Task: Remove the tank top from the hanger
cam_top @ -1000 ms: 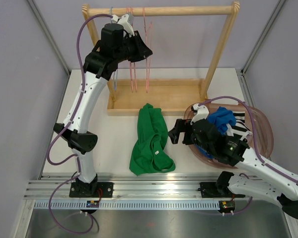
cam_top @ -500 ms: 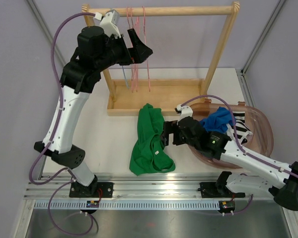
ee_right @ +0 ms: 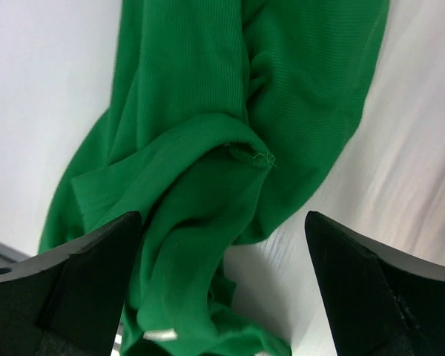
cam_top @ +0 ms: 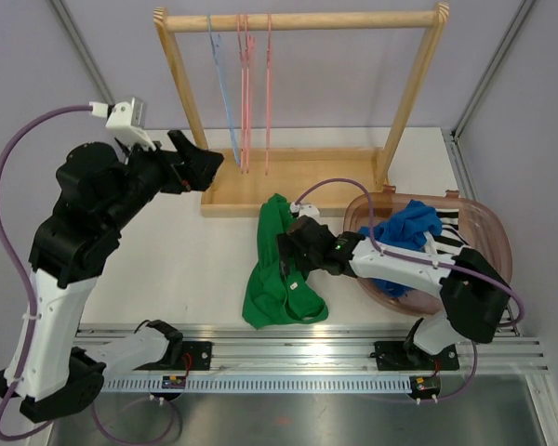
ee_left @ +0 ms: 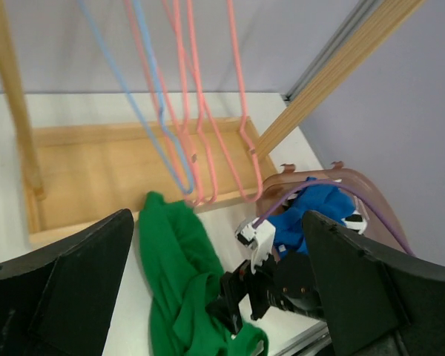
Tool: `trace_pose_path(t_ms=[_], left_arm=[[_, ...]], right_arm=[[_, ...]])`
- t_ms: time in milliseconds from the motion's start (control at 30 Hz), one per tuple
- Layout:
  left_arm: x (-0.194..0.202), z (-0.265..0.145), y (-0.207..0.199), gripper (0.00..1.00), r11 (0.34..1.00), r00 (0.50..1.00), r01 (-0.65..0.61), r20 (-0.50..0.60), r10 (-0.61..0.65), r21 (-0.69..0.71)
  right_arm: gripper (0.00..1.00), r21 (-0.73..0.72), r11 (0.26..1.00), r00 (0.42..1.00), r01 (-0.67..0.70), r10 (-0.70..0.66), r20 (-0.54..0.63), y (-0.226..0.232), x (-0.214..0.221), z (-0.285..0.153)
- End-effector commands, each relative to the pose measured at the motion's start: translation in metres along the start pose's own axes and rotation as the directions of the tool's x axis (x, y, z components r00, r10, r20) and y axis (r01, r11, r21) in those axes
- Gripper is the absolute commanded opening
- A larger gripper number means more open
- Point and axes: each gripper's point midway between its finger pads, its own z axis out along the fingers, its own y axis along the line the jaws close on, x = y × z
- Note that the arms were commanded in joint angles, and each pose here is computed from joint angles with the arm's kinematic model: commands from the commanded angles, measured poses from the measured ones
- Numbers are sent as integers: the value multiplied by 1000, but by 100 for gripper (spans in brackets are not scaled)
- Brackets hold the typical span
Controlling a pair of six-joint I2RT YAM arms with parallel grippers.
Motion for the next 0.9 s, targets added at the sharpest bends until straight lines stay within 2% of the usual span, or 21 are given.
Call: trace_pose_path(t_ms=[0,233,300,333,367,400,433,467,500,533,600,667,700,867], left_arm=[[2,-20,26,99,994,998,-21,63,28,-109],[42,-63,65,99,971,997,-74,17,80,-229],[46,-78,73,99,965,994,-86,38,99,-249],[60,-75,81,99,958,993,-114,8,120,-264],[58,-78,84,99,956,991,-118,35,133,-270],[57,-88,86,99,955,987,-119,77,144,-271],[76,-83,98,99,944,985,-150,43,169,-294],[72,-85,103,99,939,979,-148,90,183,-310],[75,-93,109,99,935,973,-143,125,192,-325],[93,-87,121,99,921,974,-159,96,205,-355],[95,-91,135,99,905,964,-135,156,214,-404],[107,-88,147,99,890,965,-119,160,208,-441],[109,-88,149,99,888,965,-116,163,207,-444],[114,-91,160,99,865,964,-106,162,210,-490]], right_arm=[[99,-19,1000,1000,-4,4,22,20,-11,19],[99,85,996,994,38,-29,-107,7,25,73],[92,60,997,992,40,-33,-119,11,31,80],[75,57,998,991,40,-32,-131,10,36,82],[61,42,998,991,39,-33,-128,12,37,83],[50,29,999,992,36,-32,-120,15,35,83],[38,22,999,993,36,-33,-110,15,32,78],[13,17,999,995,39,-37,-96,15,28,74],[0,20,999,996,40,-38,-78,15,23,69],[0,12,999,999,31,-31,-37,15,12,55],[0,45,999,1000,25,-26,17,8,-3,36],[0,51,999,993,5,-11,114,6,-32,5],[0,78,997,993,8,-17,116,-1,-34,-7],[0,138,989,953,-54,10,303,-22,-89,-95]])
